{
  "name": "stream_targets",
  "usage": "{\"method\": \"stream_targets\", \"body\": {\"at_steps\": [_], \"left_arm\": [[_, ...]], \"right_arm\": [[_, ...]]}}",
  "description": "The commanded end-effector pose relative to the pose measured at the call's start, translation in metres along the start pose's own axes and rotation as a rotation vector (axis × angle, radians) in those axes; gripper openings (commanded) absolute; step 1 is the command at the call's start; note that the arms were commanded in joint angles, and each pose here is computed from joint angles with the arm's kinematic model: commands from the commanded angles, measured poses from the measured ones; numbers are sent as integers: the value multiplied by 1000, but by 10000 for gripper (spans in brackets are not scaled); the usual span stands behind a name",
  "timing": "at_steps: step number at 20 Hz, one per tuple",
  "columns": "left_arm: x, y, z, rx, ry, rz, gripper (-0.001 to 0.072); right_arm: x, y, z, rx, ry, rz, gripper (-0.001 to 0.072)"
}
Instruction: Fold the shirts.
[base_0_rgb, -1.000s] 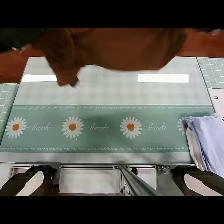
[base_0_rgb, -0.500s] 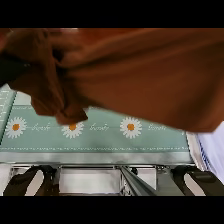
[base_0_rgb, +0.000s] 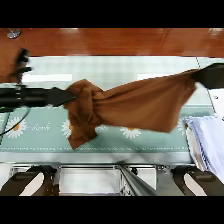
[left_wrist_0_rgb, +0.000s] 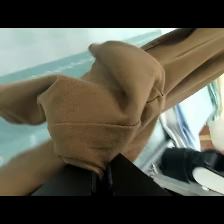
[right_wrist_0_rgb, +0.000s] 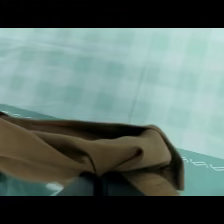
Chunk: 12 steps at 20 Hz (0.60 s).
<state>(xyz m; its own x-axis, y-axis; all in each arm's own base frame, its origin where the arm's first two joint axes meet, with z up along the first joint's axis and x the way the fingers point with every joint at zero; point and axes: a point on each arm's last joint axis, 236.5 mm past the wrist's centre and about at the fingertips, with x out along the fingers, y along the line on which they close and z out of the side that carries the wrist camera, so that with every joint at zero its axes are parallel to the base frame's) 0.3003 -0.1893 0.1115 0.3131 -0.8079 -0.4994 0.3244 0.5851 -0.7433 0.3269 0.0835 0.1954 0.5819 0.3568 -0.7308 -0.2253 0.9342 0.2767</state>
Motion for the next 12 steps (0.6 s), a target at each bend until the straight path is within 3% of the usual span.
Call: {"method": "stream_targets", "body": {"at_steps": [1, 6, 7, 8, 10, 12], "left_arm": [[68, 80, 21, -107, -24, 132, 26], [113, 104, 88, -165, -24, 85, 50], [115, 98, 97, -141, -2, 61, 285], [112, 93, 97, -110, 53, 43, 697], [84, 113, 80, -82, 224, 139, 702], [34, 160, 44, -142, 393, 353, 702]], "right_arm": [[99, -44, 1, 108, 61, -24, 29], [197, -69, 42, 282, 128, 35, 33], [205, -66, 48, 323, 152, 95, 252], [207, -65, 52, 343, 181, 158, 642], [192, -84, 47, 372, 249, 191, 627], [163, -119, 21, 361, 340, 158, 626]]}}
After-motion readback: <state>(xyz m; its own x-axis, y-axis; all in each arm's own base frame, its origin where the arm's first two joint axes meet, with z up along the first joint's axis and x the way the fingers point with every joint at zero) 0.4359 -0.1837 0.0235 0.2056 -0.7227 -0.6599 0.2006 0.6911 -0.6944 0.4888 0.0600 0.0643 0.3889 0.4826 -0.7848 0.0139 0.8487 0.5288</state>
